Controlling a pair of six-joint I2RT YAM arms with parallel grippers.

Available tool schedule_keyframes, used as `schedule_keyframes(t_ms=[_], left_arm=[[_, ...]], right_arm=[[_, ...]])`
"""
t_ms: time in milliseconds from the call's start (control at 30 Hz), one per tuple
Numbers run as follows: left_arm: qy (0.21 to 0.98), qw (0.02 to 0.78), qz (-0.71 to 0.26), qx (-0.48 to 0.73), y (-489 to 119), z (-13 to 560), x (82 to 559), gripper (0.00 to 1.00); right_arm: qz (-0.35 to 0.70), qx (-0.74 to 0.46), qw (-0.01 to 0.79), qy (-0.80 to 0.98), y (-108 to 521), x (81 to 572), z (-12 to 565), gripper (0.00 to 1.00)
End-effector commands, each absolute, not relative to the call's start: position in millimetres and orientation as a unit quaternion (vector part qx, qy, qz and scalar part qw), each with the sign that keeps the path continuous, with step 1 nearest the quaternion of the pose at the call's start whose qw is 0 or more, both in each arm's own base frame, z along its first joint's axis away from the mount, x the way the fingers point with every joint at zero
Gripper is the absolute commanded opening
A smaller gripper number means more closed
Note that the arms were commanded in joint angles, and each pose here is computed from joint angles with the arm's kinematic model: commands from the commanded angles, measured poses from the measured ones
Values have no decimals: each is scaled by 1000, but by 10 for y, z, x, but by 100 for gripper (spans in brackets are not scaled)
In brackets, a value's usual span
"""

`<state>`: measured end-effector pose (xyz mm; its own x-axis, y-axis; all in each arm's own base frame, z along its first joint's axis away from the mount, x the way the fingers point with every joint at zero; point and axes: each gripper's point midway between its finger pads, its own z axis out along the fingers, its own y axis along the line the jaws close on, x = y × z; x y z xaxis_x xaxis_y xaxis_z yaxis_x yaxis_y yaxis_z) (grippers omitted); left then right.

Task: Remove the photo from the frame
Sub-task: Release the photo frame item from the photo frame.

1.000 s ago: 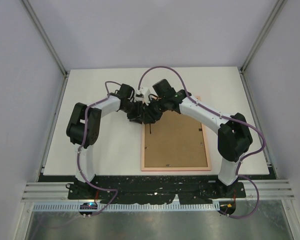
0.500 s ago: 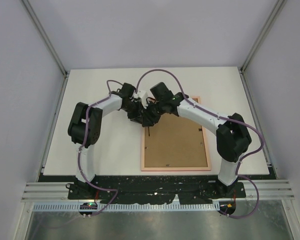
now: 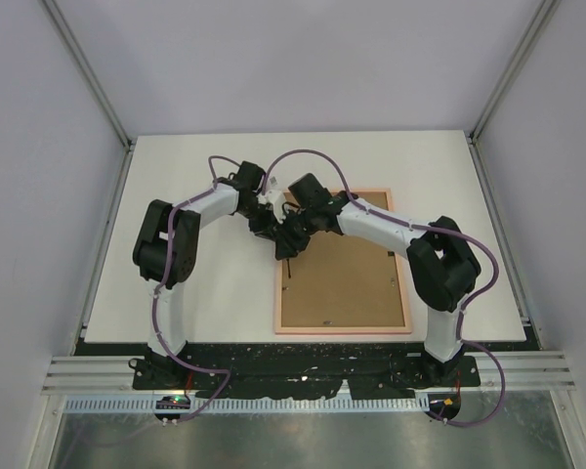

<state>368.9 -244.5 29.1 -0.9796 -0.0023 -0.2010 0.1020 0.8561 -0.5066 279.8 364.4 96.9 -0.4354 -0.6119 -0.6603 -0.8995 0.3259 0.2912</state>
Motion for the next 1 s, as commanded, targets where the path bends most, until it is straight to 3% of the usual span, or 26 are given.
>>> schedule_keyframes(t_ms=[0, 433, 967], left_arm=[[964, 104, -244, 29, -2366, 225, 3753, 21], [964, 105, -243, 28, -2356, 222, 3753, 20], [964, 105, -244, 26, -2342, 221, 3764, 20]], right_arm=[[350, -489, 250, 759, 3820, 2791, 1162, 8], [347, -506, 256, 747, 3893, 2685, 1124, 8], [299, -457, 312, 778, 3775, 2896, 1145, 8]])
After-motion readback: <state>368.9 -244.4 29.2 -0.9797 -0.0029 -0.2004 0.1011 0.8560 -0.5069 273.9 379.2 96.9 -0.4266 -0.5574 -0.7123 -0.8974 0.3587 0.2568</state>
